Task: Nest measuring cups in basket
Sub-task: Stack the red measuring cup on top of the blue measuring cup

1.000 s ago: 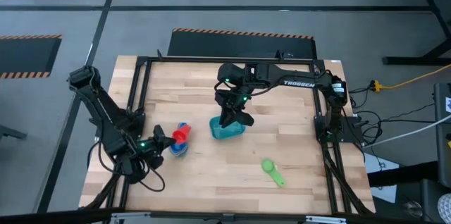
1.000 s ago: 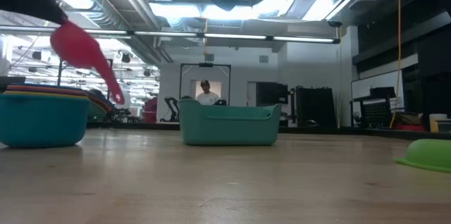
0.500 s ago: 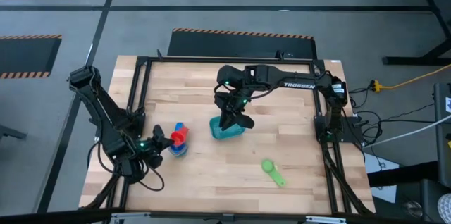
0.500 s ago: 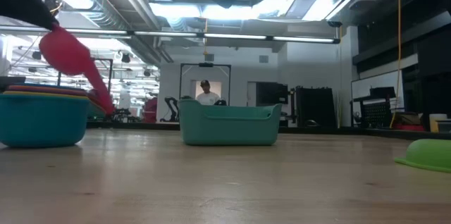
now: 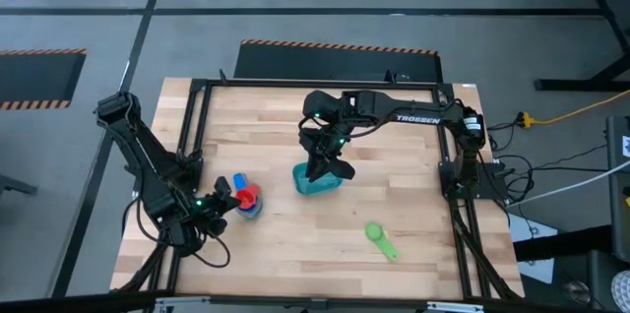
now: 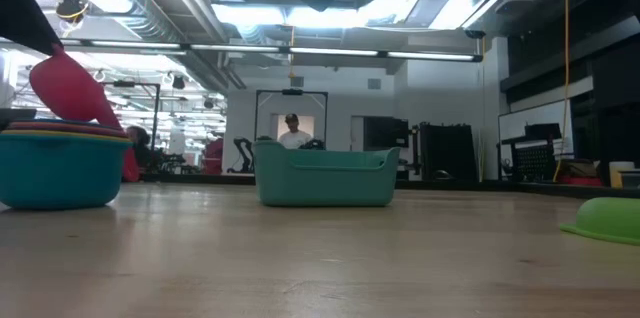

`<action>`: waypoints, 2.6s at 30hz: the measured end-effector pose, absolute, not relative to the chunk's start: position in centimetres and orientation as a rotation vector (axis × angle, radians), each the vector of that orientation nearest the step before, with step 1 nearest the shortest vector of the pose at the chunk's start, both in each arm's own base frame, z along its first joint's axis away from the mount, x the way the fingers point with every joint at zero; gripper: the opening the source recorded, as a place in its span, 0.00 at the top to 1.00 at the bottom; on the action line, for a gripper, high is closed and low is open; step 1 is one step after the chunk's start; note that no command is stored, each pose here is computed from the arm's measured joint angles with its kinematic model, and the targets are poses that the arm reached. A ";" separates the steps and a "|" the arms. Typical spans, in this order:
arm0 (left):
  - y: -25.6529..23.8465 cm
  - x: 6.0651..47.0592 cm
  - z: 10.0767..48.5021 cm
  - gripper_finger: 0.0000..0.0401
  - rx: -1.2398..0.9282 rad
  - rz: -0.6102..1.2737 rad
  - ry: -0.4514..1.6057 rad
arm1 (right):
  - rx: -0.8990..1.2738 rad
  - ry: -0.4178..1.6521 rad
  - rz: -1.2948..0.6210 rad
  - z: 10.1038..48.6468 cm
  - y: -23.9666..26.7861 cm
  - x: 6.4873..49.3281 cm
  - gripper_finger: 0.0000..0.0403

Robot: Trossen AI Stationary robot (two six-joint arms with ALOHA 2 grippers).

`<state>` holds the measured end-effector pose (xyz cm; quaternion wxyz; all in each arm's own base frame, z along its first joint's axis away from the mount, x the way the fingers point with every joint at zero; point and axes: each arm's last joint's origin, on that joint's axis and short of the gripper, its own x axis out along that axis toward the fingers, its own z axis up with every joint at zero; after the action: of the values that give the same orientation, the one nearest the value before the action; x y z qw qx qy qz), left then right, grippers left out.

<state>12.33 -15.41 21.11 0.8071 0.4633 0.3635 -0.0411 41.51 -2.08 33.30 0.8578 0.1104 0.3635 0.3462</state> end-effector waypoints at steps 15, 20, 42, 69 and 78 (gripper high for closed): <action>-15.1 12.8 20.8 0.85 0.878 -0.150 0.880 | 0.228 0.757 0.726 33.3 -2.1 41.6 0.78; -14.8 13.2 20.7 0.84 0.780 -0.171 0.946 | 0.220 0.740 0.727 33.4 -2.1 41.7 0.78; -13.7 11.7 21.6 0.83 0.114 -0.072 1.156 | -0.054 0.518 0.661 34.9 1.4 43.6 0.78; -11.8 13.0 21.5 0.83 -0.326 0.366 1.106 | -0.195 0.533 0.732 27.1 8.9 48.1 0.78; -10.7 12.6 19.4 0.83 -0.369 0.470 1.149 | -0.191 0.625 0.706 22.3 9.1 49.7 0.78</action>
<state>12.62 -10.74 19.44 0.7976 -0.1719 0.5351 0.2190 49.72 9.09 22.25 0.8865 -0.0918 0.3007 0.3396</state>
